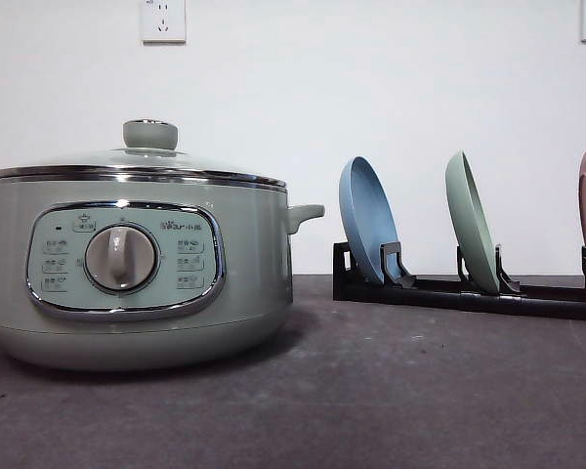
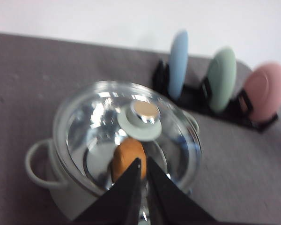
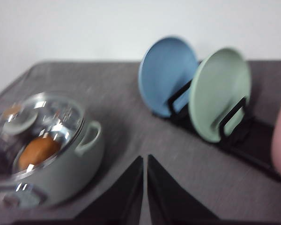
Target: Transfer potato from steamer to green plate
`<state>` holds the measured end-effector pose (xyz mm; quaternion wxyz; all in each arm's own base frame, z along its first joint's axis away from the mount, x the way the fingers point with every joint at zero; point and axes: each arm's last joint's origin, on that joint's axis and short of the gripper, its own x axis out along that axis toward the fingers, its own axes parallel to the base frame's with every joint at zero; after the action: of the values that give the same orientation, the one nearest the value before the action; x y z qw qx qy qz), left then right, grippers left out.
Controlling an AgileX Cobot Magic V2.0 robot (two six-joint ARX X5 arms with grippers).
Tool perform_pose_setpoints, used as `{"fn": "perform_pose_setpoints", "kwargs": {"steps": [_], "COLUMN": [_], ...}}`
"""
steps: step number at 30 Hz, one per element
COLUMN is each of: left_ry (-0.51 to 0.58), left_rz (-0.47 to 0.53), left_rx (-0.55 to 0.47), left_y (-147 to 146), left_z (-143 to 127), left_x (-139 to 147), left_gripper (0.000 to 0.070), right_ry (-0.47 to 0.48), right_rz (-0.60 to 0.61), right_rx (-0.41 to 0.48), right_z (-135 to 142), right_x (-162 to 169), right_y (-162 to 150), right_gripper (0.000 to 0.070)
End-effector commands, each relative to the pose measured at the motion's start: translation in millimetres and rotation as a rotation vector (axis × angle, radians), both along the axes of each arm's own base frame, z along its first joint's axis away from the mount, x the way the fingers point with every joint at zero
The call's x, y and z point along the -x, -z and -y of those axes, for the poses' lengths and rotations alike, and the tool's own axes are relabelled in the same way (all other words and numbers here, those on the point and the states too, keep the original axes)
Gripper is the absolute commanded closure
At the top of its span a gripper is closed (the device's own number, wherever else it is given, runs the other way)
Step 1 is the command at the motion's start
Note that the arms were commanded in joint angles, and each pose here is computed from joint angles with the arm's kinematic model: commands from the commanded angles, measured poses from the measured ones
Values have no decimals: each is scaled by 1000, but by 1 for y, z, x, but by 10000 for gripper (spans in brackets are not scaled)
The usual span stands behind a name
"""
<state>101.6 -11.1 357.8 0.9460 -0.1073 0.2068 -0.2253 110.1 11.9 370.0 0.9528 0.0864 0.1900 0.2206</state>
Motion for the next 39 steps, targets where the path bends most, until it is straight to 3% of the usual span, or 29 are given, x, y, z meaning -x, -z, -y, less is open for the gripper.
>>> {"fn": "perform_pose_setpoints", "kwargs": {"steps": [1,5,12,13,15,17,19,20,22,29,39], "left_ry": [55,131,142,142,142,141,141,141,141,141,140], "left_rz": [36,33,33,33,33,32,32,32,33,35,63], "left_rx": [-49,-51,-56,-56,-56,-56,-56,-56,-56,-56,-58], "left_y": [-9,-12,-12,-12,-12,-12,-12,-12,-12,-12,-15], "left_z": [1,5,5,5,5,5,5,5,5,5,5], "left_x": [2,4,5,5,5,5,5,5,5,5,4], "left_gripper": [691,691,679,667,628,466,249,165,108,108,108], "right_ry": [-47,-104,-117,-116,-110,-97,-83,-82,-76,-61,4], "right_rz": [9,-51,-59,-59,-61,-65,-66,-66,-66,-62,-60], "right_rx": [45,64,67,67,68,67,73,74,77,70,-75], "right_z": [-1,-4,-6,-6,-6,-6,-5,-5,-5,-5,-6], "right_x": [-1,-2,-3,-3,-3,-3,-3,-4,-4,-5,-46], "right_y": [-6,-7,-6,-6,-6,-6,-6,-6,-6,-7,-26], "right_gripper": [698,697,680,634,460,250,164,162,162,163,163]}}
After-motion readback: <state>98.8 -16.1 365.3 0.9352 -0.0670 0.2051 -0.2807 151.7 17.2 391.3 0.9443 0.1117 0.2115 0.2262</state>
